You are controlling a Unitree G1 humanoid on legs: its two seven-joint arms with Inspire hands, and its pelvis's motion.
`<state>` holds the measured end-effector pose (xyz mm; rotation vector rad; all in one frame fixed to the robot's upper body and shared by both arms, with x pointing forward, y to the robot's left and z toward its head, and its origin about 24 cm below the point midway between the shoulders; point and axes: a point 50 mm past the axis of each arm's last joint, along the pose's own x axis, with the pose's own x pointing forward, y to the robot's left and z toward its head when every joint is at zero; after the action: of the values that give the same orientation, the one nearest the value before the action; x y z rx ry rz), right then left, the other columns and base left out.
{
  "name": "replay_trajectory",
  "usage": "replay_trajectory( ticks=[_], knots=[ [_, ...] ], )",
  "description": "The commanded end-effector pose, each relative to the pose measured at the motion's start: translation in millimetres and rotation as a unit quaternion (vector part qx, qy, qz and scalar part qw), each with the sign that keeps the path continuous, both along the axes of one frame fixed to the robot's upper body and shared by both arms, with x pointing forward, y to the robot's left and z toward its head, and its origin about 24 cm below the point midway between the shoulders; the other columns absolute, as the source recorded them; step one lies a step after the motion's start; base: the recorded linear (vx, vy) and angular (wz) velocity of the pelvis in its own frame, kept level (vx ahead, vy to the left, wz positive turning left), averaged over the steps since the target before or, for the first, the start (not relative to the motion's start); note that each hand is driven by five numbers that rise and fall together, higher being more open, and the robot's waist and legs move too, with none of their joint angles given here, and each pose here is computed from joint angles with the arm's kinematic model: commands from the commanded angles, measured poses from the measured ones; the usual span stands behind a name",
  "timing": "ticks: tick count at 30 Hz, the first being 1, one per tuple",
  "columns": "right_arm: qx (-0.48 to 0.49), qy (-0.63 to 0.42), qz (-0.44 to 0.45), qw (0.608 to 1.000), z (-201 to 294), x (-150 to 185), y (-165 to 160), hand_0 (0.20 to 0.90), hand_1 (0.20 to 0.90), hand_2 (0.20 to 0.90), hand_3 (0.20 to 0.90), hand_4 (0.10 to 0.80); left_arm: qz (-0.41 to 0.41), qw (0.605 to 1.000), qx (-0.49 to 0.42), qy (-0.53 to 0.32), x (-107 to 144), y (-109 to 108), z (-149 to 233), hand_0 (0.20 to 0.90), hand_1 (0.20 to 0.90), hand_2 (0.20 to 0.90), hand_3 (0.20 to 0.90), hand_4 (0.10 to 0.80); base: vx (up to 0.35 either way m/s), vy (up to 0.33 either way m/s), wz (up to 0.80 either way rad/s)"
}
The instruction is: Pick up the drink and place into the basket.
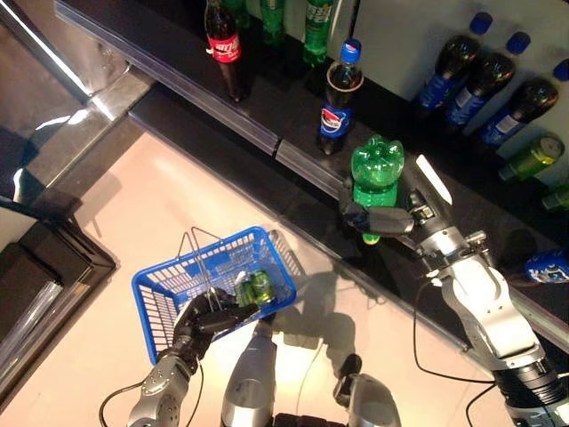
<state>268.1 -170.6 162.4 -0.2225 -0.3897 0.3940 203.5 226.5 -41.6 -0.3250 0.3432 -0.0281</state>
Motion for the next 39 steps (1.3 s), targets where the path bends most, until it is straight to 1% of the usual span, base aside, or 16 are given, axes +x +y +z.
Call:
replay_trajectory(
  ticks=[1, 2, 3, 6, 10, 11, 15, 17, 22, 25, 27, 28, 29, 31, 34, 39],
  knots=[
    [0.102, -0.123, 0.120, 0.980, 43, -29, 26, 0.300, 0.300, 0.300, 0.200, 0.100, -0.069, 0.986, 0.010, -0.148, 5, 0, 51, 0.300, 0.300, 0.300, 0.200, 0.100, 0.027, -0.028, 0.08],
    [0.126, -0.112, 0.131, 0.977, 39, -28, 33, 0.300, 0.300, 0.300, 0.200, 0.100, -0.106, 0.981, 0.013, -0.163, 5, -6, 59, 0.300, 0.300, 0.300, 0.200, 0.100, 0.018, -0.021, 0.10],
    [0.126, -0.112, 0.131, 0.977, 39, -28, 33, 0.300, 0.300, 0.300, 0.200, 0.100, -0.106, 0.981, 0.013, -0.163, 5, -6, 59, 0.300, 0.300, 0.300, 0.200, 0.100, 0.019, -0.033, 0.17],
    [0.162, -0.105, 0.132, 0.972, 37, -26, 41, 0.300, 0.300, 0.300, 0.200, 0.100, -0.142, 0.975, -0.001, -0.174, 5, -14, 69, 0.300, 0.300, 0.300, 0.200, 0.100, 0.015, -0.019, 0.22],
    [0.218, -0.094, 0.140, 0.961, 36, -19, 57, 0.300, 0.300, 0.300, 0.200, 0.100, -0.217, 0.957, -0.032, -0.189, 4, -31, 85, 0.300, 0.300, 0.300, 0.200, 0.100, 0.028, -0.005, 0.29],
    [0.220, -0.094, 0.139, 0.961, 36, -19, 58, 0.300, 0.300, 0.300, 0.200, 0.100, -0.221, 0.956, -0.034, -0.190, 4, -32, 86, 0.300, 0.300, 0.300, 0.200, 0.100, 0.027, 0.015, 0.29],
    [0.248, -0.074, 0.118, 0.959, 30, -11, 65, 0.300, 0.300, 0.300, 0.200, 0.100, -0.305, 0.925, -0.076, -0.212, -1, -51, 103, 0.300, 0.300, 0.300, 0.200, 0.100, 0.041, 0.033, 0.33],
    [0.257, -0.067, 0.118, 0.957, 29, -10, 67, 0.300, 0.300, 0.300, 0.200, 0.100, -0.325, 0.916, -0.088, -0.219, -3, -54, 108, 0.300, 0.300, 0.300, 0.200, 0.100, 0.024, 0.022, 0.23],
    [0.267, -0.042, 0.102, 0.957, 19, -3, 75, 0.300, 0.300, 0.300, 0.200, 0.100, -0.419, 0.854, -0.152, -0.268, -8, -75, 135, 0.300, 0.300, 0.300, 0.200, 0.100, 0.019, 0.040, 0.18],
    [0.269, -0.020, 0.093, 0.958, 10, 2, 80, 0.300, 0.300, 0.300, 0.200, 0.100, -0.450, 0.829, -0.165, -0.289, -11, -83, 145, 0.300, 0.300, 0.300, 0.200, 0.100, 0.030, 0.026, 0.14],
    [0.286, 0.014, 0.087, 0.954, 1, 8, 86, 0.300, 0.300, 0.300, 0.200, 0.100, -0.484, 0.803, -0.171, -0.302, -13, -90, 153, 0.300, 0.300, 0.300, 0.200, 0.100, 0.016, 0.033, 0.03],
    [0.286, 0.014, 0.087, 0.954, 1, 8, 86, 0.300, 0.300, 0.300, 0.200, 0.100, -0.484, 0.803, -0.171, -0.302, -13, -90, 153, 0.300, 0.300, 0.300, 0.200, 0.100, 0.030, 0.042, 0.02],
    [0.287, 0.027, 0.076, 0.954, -6, 11, 90, 0.300, 0.300, 0.300, 0.200, 0.100, -0.497, 0.791, -0.180, -0.307, -14, -94, 157, 0.300, 0.300, 0.300, 0.200, 0.100, 0.000, 0.000, 0.00],
    [0.284, 0.037, 0.062, 0.956, -13, 14, 94, 0.300, 0.300, 0.300, 0.200, 0.100, -0.502, 0.784, -0.184, -0.315, -14, -96, 160, 0.300, 0.300, 0.300, 0.200, 0.100, 0.022, 0.020, 0.01],
    [0.266, 0.039, 0.040, 0.962, -19, 18, 97, 0.300, 0.300, 0.300, 0.200, 0.100, -0.503, 0.778, -0.186, -0.327, -14, -97, 164, 0.300, 0.300, 0.300, 0.200, 0.100, 0.025, 0.011, 0.12],
    [0.261, 0.072, -0.009, 0.963, -40, 27, 94, 0.300, 0.300, 0.300, 0.200, 0.100, -0.509, 0.761, -0.212, -0.340, -17, -97, 169, 0.300, 0.300, 0.300, 0.200, 0.100, 0.012, -0.002, 0.07]
  ],
)
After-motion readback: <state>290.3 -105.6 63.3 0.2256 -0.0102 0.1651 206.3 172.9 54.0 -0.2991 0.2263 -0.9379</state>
